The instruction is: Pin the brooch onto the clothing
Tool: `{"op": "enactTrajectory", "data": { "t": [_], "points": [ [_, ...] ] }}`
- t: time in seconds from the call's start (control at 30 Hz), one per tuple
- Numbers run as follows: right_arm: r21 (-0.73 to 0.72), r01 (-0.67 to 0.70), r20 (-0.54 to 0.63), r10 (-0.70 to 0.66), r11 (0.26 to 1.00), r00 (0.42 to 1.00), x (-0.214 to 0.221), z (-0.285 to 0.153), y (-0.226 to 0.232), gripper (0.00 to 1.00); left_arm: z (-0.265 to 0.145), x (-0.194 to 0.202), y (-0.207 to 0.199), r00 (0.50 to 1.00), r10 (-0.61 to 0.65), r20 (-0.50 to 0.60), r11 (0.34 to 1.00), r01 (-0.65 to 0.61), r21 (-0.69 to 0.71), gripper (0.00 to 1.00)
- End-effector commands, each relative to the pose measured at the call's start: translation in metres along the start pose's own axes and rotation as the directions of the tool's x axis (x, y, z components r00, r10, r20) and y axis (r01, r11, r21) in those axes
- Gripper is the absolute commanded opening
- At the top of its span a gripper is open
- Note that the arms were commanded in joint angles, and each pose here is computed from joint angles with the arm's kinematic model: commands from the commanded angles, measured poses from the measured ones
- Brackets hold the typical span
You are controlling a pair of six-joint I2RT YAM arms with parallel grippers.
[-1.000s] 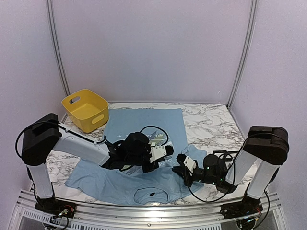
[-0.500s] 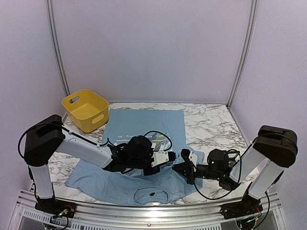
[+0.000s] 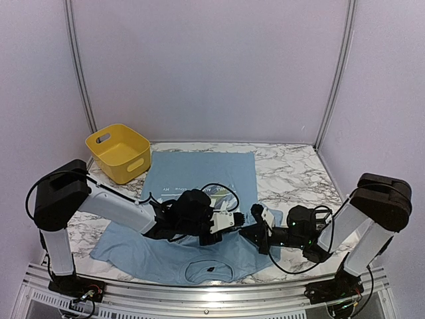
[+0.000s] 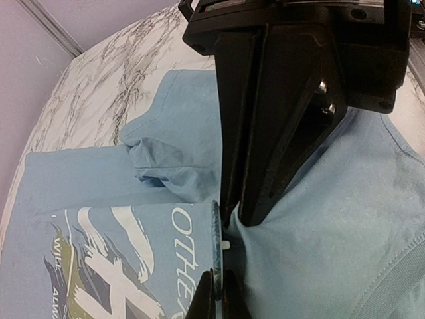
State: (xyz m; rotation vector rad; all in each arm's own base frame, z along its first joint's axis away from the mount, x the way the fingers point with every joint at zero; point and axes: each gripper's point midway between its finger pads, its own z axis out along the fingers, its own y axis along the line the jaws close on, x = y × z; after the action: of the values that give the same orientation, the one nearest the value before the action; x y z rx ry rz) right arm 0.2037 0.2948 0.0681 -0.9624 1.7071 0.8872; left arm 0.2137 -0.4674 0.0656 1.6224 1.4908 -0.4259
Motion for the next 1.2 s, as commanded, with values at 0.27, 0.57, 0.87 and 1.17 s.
{"op": "enactTrajectory", "data": {
  "t": [0.27, 0.57, 0.87, 1.17],
  "points": [
    [0.083, -0.052, -0.029, 0.054, 0.995, 0.998, 0.001, 0.007, -0.022, 0.0, -0.016, -0.036, -0.009, 0.987, -0.105, 0.119, 0.991, 0.094, 0.094, 0.0],
    [0.087, -0.058, -0.033, 0.061, 0.995, 0.998, 0.0, 0.008, -0.024, 0.0, -0.022, -0.041, -0.018, 0.974, -0.186, 0.131, 0.972, 0.163, 0.169, 0.0],
    [0.054, -0.044, -0.038, 0.046, 0.998, 0.998, 0.0, 0.008, -0.019, 0.0, -0.03, -0.048, -0.023, 0.964, -0.219, 0.148, 0.959, 0.184, 0.216, 0.0],
    [-0.026, 0.023, -0.038, -0.023, 0.999, 0.999, -0.004, -0.002, -0.002, 0.23, -0.029, -0.042, -0.02, 0.947, -0.297, 0.124, 0.932, 0.26, 0.252, 0.0]
  ]
}}
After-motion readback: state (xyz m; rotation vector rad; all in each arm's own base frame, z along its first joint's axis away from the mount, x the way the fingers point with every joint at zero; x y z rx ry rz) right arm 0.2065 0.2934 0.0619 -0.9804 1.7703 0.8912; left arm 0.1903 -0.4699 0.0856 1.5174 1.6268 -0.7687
